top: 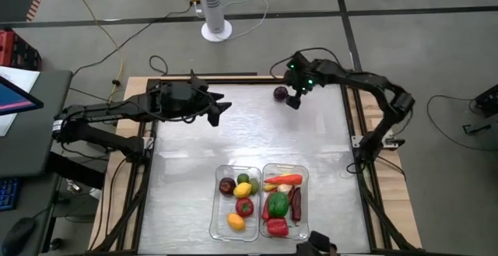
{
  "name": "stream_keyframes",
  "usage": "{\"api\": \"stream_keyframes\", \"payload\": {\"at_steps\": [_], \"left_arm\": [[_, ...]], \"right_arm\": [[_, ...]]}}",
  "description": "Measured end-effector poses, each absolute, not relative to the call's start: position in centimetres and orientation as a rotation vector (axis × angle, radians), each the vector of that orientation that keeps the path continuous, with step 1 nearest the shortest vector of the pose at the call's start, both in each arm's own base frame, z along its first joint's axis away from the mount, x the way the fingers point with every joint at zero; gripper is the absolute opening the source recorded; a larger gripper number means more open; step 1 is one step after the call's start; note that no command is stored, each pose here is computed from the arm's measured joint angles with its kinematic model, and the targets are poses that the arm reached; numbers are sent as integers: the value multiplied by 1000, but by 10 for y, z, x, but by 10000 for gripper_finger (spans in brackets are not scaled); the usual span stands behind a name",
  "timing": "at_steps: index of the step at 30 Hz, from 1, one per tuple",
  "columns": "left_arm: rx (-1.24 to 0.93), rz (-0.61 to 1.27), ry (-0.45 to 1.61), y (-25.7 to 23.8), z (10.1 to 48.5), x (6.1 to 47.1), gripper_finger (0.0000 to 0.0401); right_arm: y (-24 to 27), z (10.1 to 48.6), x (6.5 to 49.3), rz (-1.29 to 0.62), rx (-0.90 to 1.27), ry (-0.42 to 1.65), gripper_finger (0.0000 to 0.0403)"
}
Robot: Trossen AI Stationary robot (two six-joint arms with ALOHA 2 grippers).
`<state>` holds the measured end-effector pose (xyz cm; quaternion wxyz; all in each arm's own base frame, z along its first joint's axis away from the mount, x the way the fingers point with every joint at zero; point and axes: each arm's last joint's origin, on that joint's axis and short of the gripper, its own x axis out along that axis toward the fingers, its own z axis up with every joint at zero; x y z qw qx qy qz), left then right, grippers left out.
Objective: Sort produce into baskets
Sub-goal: Put the plum into the right transparent bin
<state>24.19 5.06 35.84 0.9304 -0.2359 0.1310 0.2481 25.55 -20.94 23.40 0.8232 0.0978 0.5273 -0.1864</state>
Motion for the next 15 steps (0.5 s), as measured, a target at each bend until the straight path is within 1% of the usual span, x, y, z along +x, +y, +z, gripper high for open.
{"api": "stream_keyframes", "payload": {"at_steps": [6,10,15], "left_arm": [[-505,553,254,62,358,239,238],[-515,559,251,64,358,239,238],[-521,545,260,63,358,239,238]], "right_arm": [[-230,236,285,-364,206,1173,399],[-245,241,299,-381,246,1196,396],[-260,236,311,-432,291,1221,395]]}}
